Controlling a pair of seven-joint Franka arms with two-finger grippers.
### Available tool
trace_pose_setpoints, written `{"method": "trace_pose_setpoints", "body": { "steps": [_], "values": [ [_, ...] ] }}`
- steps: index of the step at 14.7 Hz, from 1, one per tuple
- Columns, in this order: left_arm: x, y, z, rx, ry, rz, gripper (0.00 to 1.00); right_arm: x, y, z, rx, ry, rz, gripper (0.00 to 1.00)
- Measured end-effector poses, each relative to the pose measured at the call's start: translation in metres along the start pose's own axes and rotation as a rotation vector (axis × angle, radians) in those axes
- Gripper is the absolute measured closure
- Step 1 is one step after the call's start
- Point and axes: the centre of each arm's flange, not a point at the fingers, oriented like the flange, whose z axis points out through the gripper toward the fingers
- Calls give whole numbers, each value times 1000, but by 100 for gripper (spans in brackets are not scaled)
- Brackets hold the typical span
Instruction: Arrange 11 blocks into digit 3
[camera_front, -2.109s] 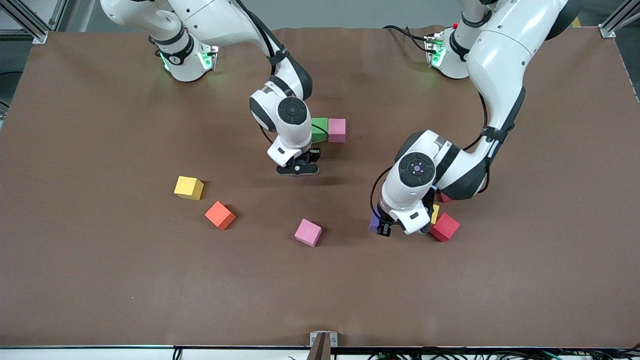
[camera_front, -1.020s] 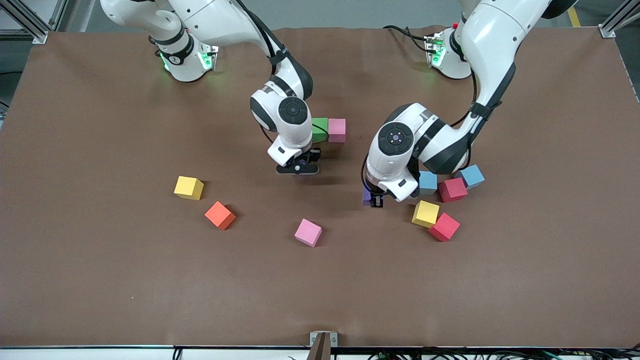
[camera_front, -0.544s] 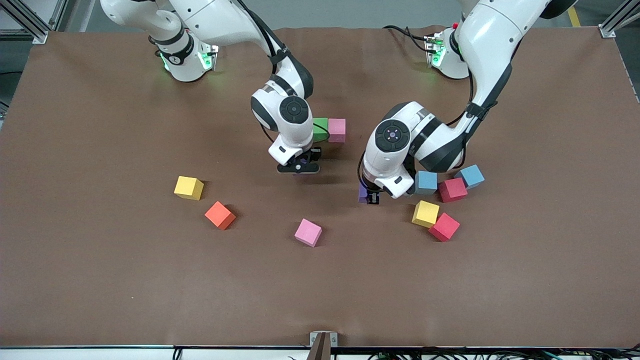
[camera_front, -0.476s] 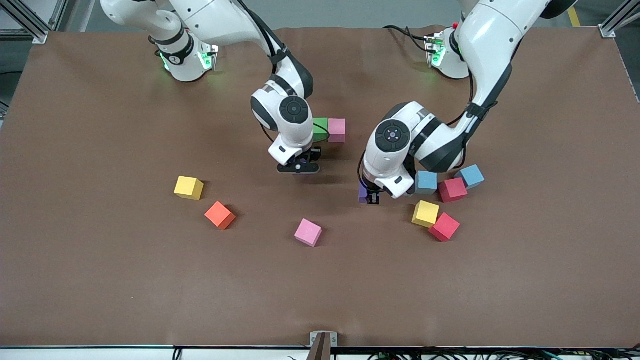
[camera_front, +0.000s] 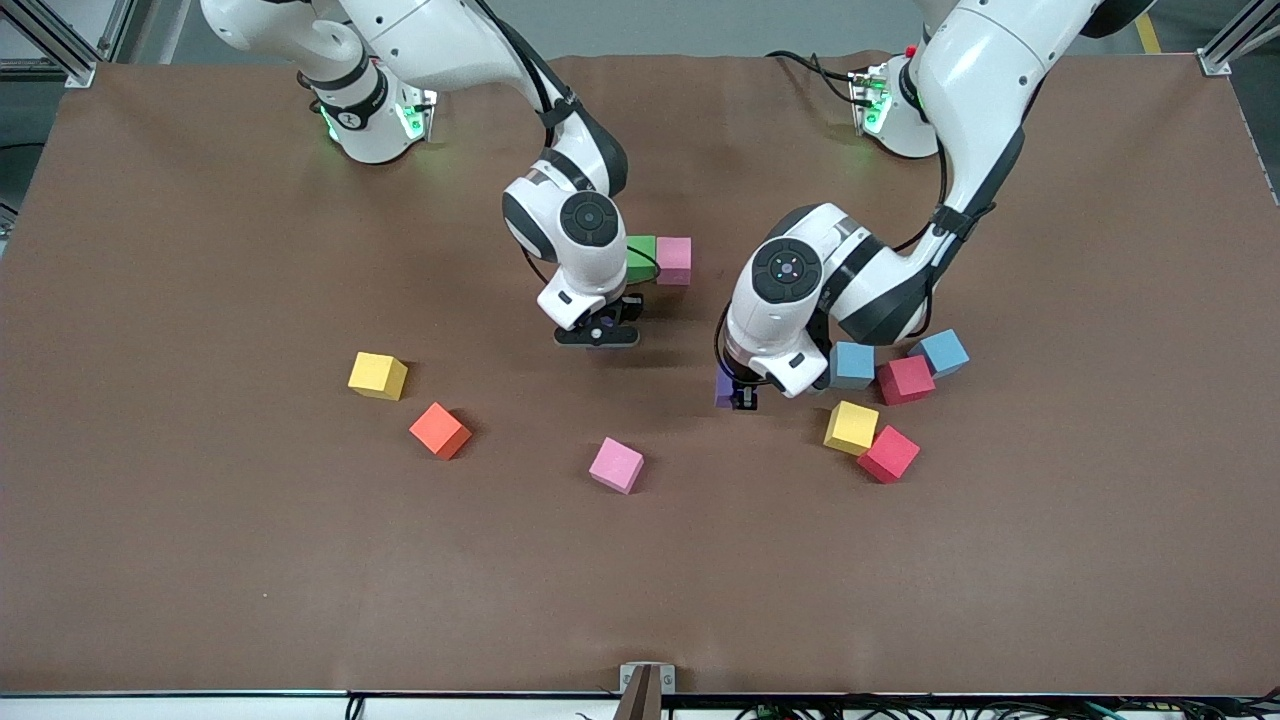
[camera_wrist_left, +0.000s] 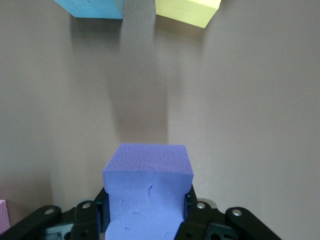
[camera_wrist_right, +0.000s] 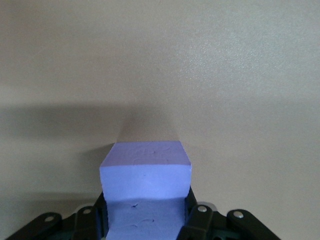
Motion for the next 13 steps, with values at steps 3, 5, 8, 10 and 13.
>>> {"method": "trace_pose_setpoints", "body": {
  "steps": [3, 5, 8, 10, 13],
  "values": [
    [0, 0, 0, 0, 0, 0, 44, -1, 0, 0, -1, -2, 4, 43],
    [0, 0, 0, 1, 0, 0, 44, -1, -1, 0, -3, -5, 4, 43],
    [0, 0, 1, 1, 1, 0, 44, -3, -2, 0, -7, -10, 4, 43],
    [0, 0, 0, -1, -1, 0, 44, -5, -3, 0, -9, -11, 6, 43],
    [0, 0, 0, -3, -3, 0, 44, -5, -4, 0, -9, -11, 8, 43]
  ]
}}
